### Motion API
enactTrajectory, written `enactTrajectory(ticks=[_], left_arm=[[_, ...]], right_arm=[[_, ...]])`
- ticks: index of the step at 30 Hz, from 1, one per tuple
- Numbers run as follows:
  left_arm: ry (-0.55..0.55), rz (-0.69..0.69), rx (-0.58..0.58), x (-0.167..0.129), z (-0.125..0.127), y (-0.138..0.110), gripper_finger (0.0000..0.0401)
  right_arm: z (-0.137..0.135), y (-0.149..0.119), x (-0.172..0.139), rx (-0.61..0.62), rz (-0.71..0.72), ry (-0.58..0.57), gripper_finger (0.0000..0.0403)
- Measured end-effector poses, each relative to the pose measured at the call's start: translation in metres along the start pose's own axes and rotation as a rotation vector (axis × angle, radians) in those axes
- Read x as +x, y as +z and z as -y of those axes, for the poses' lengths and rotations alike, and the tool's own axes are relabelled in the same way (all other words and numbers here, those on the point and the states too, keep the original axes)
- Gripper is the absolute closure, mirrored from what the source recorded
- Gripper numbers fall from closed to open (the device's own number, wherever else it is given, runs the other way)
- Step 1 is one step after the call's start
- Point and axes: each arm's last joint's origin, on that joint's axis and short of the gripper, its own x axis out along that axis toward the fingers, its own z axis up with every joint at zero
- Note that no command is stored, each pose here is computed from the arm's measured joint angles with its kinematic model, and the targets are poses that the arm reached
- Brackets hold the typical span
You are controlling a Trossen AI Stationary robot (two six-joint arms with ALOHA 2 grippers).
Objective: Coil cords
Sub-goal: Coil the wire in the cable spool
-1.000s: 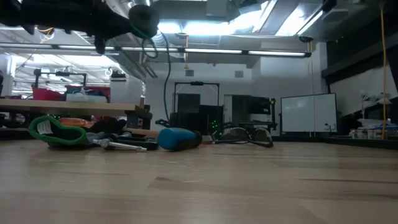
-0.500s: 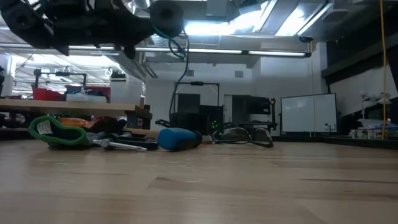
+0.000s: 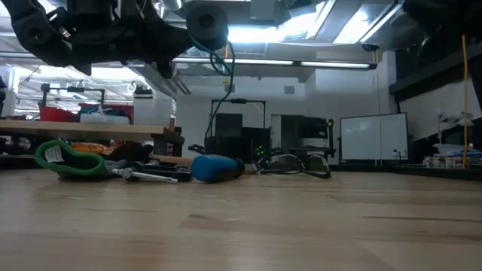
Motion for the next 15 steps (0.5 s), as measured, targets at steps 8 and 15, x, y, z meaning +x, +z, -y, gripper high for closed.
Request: enactTrajectory(ticks=[8, 15], left_arm=[[-0.054, 0.020, 0.042, 0.020, 0.009, 0.009, 0.0401], [-0.056, -0.005, 0.090, 0.047, 0.006, 0.007, 0.0401]], right_arm=[[0.020, -0.026, -0.006, 0.108, 0.108, -0.087, 0.0352], [0.019, -0.029, -0.002, 0.081, 0.097, -0.042, 0.0352]])
